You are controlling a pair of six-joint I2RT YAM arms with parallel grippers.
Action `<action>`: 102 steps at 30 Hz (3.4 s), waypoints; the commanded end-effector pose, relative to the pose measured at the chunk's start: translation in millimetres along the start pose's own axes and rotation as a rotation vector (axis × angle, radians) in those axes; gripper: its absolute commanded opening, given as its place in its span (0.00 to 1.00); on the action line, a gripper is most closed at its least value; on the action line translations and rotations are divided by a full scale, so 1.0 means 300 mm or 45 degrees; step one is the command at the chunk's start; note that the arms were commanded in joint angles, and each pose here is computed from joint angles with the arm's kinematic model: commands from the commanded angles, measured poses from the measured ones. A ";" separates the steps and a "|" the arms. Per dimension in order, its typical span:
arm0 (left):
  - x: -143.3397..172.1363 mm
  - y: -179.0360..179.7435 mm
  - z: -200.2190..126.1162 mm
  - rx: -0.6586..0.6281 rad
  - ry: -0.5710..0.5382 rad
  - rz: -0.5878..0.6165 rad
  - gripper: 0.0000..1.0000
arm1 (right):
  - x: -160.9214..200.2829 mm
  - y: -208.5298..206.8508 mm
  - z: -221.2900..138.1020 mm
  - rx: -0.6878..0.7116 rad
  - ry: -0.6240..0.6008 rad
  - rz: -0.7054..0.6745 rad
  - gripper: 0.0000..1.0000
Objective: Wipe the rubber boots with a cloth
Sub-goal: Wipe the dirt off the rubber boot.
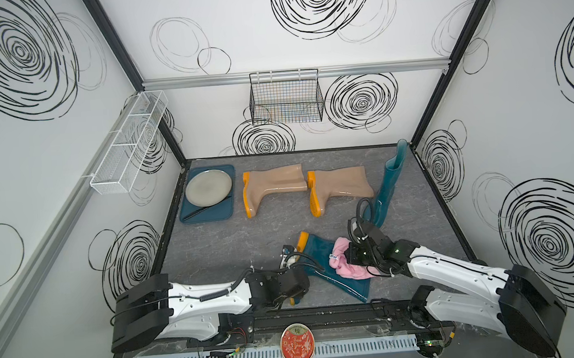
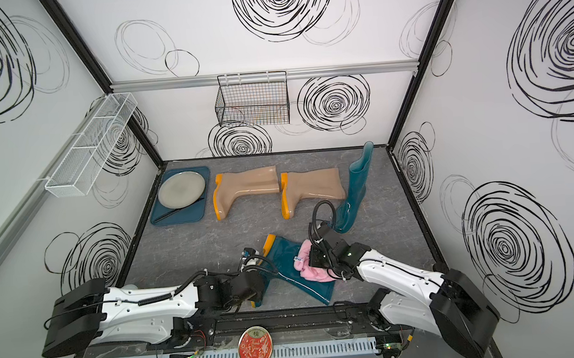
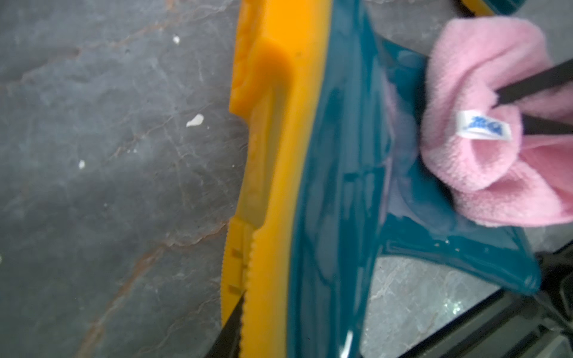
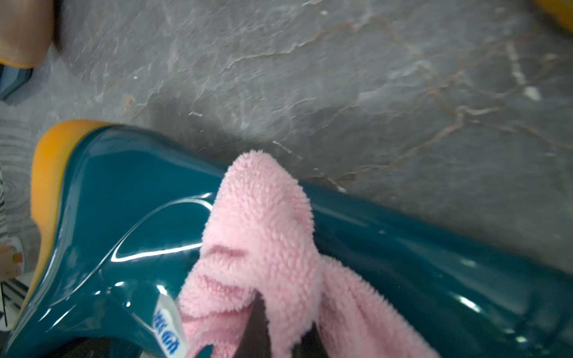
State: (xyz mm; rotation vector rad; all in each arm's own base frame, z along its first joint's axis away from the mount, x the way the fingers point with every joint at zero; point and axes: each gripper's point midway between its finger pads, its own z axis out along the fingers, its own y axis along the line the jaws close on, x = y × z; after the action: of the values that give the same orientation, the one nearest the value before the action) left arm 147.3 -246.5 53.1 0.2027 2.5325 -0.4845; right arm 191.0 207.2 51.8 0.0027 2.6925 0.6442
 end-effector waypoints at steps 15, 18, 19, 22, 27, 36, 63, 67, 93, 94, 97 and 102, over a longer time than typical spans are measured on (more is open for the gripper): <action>-0.084 0.057 -0.149 0.147 -0.144 -0.178 0.60 | -0.073 0.458 0.059 -0.302 0.023 -0.352 0.00; -0.066 0.114 -0.141 0.101 -0.155 -0.241 0.52 | 0.026 0.538 0.059 -0.359 0.056 -0.501 0.00; -0.067 0.143 -0.144 0.065 -0.170 -0.260 0.51 | 0.064 0.561 0.055 -0.379 0.069 -0.552 0.00; -0.090 0.196 -0.165 0.013 -0.220 -0.310 0.53 | 0.158 0.587 0.043 -0.417 0.130 -0.665 0.00; -0.093 0.257 -0.150 0.004 -0.205 -0.430 0.56 | 0.246 0.641 -0.031 -0.506 0.132 -0.834 0.00; -0.082 0.258 -0.121 0.092 -0.151 -0.503 0.63 | 0.189 0.623 -0.071 -0.463 -0.012 -0.824 0.00; -0.043 0.192 -0.011 0.254 -0.053 -0.570 0.51 | 0.390 0.624 -0.100 -0.610 0.080 -1.132 0.00; -0.030 0.204 0.009 0.227 -0.038 -0.567 0.51 | 0.336 0.611 -0.124 -0.668 0.013 -1.097 0.00; -0.065 0.227 0.065 0.195 0.001 -0.545 0.57 | 0.246 0.514 0.038 -0.240 0.051 -1.000 0.00; -0.067 0.225 0.065 0.199 0.000 -0.543 0.57 | 0.277 0.547 0.026 -0.288 0.055 -1.045 0.00; -0.062 0.229 0.067 0.197 0.001 -0.544 0.57 | 0.347 0.648 -0.023 -0.337 -0.025 -1.165 0.00; -0.053 0.234 0.068 0.197 0.004 -0.548 0.57 | 0.188 0.459 0.058 -0.082 0.012 -0.800 0.00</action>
State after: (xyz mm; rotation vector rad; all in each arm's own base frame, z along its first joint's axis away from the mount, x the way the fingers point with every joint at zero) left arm 194.0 -209.7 48.7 -0.2555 2.4830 -0.9630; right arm 90.5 377.4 94.0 -1.0904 2.3153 0.6715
